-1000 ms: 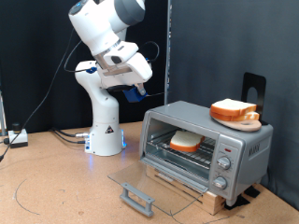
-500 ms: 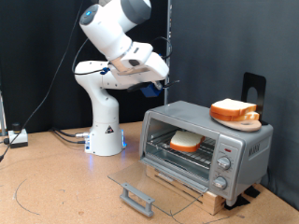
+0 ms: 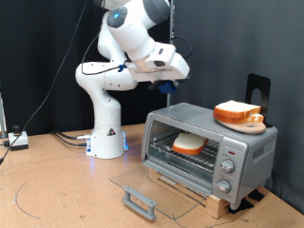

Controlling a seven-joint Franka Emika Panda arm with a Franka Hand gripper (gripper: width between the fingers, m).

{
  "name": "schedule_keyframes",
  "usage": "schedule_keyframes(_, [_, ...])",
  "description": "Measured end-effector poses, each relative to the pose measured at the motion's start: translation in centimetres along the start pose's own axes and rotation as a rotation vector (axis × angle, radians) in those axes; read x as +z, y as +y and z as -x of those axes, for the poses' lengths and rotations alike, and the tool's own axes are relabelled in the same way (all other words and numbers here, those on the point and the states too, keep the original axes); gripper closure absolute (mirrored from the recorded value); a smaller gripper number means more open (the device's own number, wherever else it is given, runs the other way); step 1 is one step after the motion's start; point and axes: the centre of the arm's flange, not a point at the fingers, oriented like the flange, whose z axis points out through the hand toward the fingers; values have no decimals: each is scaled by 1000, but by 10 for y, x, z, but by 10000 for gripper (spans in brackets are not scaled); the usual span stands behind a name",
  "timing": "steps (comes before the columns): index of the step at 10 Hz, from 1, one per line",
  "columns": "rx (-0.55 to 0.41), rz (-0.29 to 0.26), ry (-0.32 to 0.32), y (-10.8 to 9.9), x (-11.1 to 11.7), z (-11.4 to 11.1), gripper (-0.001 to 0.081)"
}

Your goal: Make a piece of toast with the oven

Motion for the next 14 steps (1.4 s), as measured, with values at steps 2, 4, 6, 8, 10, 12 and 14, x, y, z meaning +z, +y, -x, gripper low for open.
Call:
schedule_keyframes(2, [35,-10,-28,-11,28,-11,383])
schedule_keyframes(4, [48,6,-57,-17,49,-14,383])
schedule_keyframes(6, [77,41,-79,-17,65,-9,383])
schedule_keyframes(8, [93,62,-74,-15,80,-5,383])
schedule_keyframes(10, [96,65,-52,-14,94,-5,383])
schedule_keyframes(12, [81,55,-40,-16,102,-10,292])
schedule_keyframes(14, [65,54,-20,-17,102,-14,23])
